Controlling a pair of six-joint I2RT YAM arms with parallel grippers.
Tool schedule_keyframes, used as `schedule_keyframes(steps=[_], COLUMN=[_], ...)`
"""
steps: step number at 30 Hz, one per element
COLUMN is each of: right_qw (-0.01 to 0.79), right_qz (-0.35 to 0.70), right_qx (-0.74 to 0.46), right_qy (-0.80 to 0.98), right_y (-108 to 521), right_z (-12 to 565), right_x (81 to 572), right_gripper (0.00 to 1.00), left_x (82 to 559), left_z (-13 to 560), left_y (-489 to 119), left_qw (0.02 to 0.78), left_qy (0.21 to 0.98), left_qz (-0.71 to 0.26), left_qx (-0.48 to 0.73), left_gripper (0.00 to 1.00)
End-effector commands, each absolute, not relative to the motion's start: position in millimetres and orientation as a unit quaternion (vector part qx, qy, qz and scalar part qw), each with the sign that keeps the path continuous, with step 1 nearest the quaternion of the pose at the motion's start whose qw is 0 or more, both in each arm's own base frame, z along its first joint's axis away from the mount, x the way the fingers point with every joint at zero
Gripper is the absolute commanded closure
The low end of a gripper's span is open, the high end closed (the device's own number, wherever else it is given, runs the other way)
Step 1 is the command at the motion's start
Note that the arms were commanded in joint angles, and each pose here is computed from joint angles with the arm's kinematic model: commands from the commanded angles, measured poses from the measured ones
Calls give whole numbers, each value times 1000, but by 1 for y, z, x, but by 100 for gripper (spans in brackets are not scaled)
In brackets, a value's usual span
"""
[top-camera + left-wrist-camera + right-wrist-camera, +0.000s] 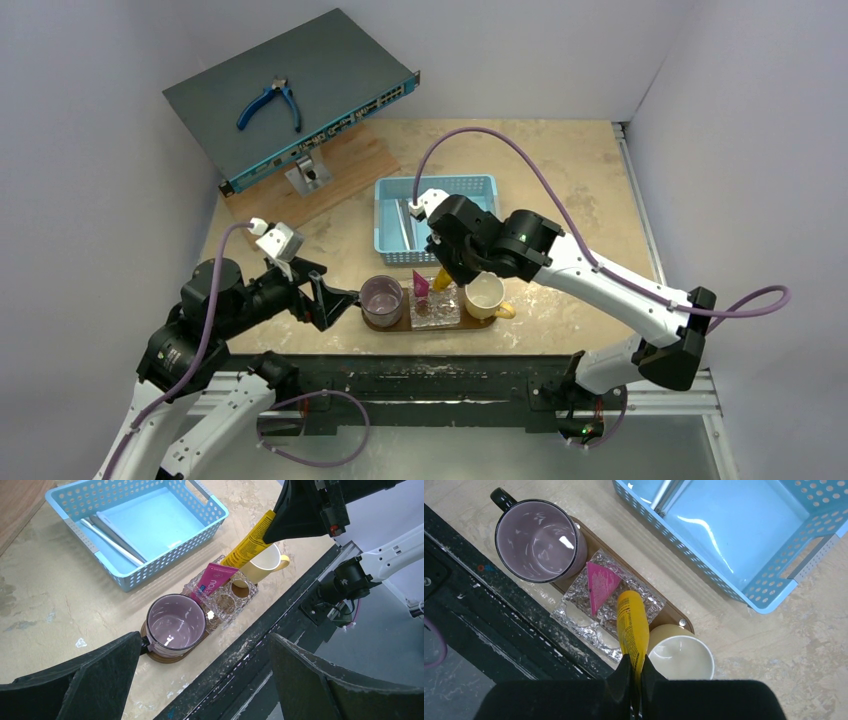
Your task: Prepare toiletry sets of a toothbrush and toothpaste on the tray
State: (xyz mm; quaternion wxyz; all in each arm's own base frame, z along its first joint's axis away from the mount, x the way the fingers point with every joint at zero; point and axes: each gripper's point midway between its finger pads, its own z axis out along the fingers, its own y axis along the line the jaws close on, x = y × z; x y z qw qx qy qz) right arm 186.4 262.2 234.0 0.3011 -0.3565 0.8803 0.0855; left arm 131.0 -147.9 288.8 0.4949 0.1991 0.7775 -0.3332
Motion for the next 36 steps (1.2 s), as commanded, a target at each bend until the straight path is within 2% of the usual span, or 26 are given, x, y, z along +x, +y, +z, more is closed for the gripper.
schedule_keyframes(steps=[1, 36], right_qw=[327, 273], right_qz=[90, 63], right_qx=[-345, -363], right_qy=[875, 889], right_y=[272, 288], right_z=[240, 168], right_x=[195, 199], right_gripper=[100, 100], left_x=[135, 135], left_z=[292, 289], left_y=[-147, -147], left_qw=[509, 506], left_qy=[769, 772], left_qz=[-328, -325], left_qx=[205, 205], left_gripper=[2, 2])
